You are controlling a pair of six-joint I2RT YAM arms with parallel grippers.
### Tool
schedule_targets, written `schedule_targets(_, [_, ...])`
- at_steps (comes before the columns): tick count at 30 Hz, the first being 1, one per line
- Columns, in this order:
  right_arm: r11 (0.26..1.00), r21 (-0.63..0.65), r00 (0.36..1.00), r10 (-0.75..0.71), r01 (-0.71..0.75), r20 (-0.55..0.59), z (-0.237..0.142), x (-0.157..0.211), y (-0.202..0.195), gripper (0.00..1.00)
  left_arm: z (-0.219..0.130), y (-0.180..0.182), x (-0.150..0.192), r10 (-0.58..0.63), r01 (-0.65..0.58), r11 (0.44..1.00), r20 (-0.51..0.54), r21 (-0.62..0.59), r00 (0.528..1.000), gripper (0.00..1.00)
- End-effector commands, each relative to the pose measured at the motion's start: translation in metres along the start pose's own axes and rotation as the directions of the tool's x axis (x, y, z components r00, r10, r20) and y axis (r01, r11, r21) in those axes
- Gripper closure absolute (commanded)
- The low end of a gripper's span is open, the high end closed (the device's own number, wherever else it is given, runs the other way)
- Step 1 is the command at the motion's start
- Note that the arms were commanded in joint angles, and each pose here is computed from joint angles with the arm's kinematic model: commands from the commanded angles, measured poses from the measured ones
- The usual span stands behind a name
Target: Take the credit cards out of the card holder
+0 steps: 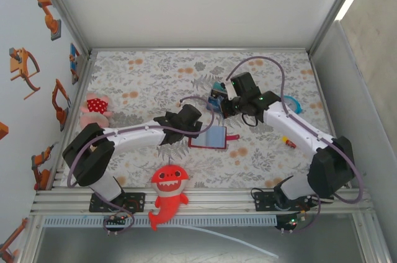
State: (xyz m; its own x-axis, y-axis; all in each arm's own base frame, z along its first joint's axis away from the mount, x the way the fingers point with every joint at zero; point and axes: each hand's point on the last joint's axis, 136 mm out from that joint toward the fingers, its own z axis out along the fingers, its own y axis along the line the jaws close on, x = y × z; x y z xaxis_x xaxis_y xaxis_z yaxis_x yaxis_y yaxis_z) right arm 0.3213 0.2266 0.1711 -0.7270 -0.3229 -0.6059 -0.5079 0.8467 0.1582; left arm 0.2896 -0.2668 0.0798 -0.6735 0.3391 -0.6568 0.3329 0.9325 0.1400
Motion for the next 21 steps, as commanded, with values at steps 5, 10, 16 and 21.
schedule_targets(5, [0.948, 0.044, 0.949, -0.313, 0.315, -0.043, 0.009, -0.02, -0.013, 1.0, 0.013, -0.007, 0.013, -0.037, 0.038, 0.999, -0.042, 0.016, 0.998, 0.03])
schedule_targets(10, [0.917, 0.026, 0.917, -0.396, 0.397, -0.05, 0.019, -0.026, -0.015, 1.0, 0.021, -0.006, 0.024, -0.018, 0.017, 1.0, -0.076, -0.011, 0.997, 0.03])
schedule_targets(16, [0.897, 0.008, 0.895, -0.442, 0.443, -0.062, 0.03, -0.031, -0.027, 1.0, 0.024, 0.008, 0.035, 0.006, -0.015, 0.996, -0.111, -0.084, 0.994, 0.03])
schedule_targets(21, [0.892, -0.036, 0.889, -0.452, 0.45, -0.073, 0.043, -0.032, -0.033, 1.0, 0.024, 0.014, 0.044, 0.01, -0.026, 0.993, -0.136, -0.115, 0.991, 0.03])
